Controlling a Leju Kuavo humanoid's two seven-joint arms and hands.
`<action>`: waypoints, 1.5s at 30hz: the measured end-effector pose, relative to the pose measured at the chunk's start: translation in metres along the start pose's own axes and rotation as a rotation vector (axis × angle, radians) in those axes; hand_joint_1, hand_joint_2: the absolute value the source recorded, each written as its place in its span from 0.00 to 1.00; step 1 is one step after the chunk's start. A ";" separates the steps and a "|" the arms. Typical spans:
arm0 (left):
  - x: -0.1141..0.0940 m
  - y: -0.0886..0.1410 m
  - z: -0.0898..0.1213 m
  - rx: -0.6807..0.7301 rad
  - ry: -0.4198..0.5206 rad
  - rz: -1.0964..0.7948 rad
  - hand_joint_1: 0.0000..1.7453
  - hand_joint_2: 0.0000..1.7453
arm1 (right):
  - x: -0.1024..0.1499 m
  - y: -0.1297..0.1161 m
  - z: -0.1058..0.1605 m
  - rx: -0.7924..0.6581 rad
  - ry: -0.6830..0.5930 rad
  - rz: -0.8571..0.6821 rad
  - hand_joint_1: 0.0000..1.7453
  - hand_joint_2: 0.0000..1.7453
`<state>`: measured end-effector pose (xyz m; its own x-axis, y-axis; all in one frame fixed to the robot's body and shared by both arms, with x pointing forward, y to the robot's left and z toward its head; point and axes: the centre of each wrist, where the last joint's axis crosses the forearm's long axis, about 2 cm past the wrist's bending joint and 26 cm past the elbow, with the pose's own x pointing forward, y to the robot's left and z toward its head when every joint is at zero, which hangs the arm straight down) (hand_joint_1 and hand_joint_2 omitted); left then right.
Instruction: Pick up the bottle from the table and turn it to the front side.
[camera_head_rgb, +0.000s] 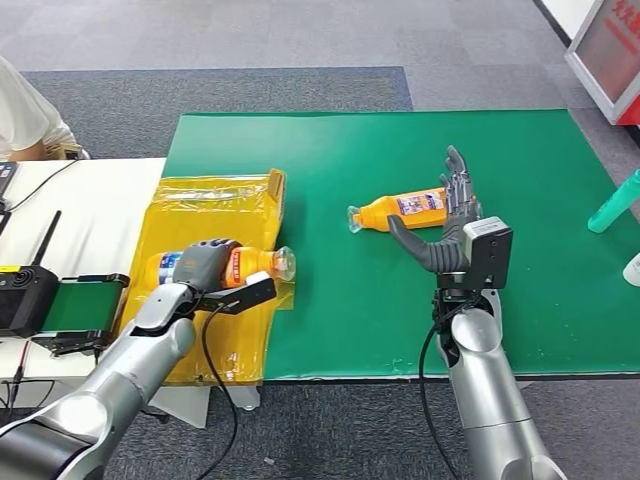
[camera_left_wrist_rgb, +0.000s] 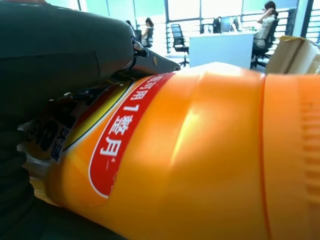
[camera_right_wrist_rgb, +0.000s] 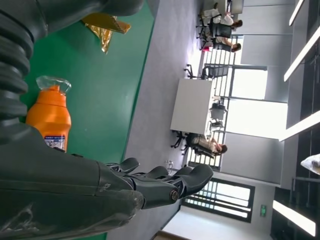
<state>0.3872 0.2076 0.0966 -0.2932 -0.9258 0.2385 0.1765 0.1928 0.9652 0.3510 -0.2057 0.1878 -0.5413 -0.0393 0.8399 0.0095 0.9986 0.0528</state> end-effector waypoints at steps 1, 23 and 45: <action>0.000 -0.001 0.000 -0.005 -0.002 0.005 0.49 1.00 | 0.000 0.000 0.000 0.001 -0.002 0.000 0.00 1.00; 0.013 -0.013 0.005 0.009 -0.012 -0.001 0.00 1.00 | -0.002 0.004 0.002 0.061 0.001 0.013 0.00 1.00; 0.021 0.036 0.080 0.573 -0.390 1.135 0.00 1.00 | -0.025 0.001 0.035 0.208 0.182 -0.118 0.00 1.00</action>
<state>0.3123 0.2209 0.1450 -0.5131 -0.0270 0.8579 0.1108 0.9891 0.0974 0.3349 -0.2020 0.1476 -0.3686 -0.1424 0.9186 -0.2273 0.9720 0.0594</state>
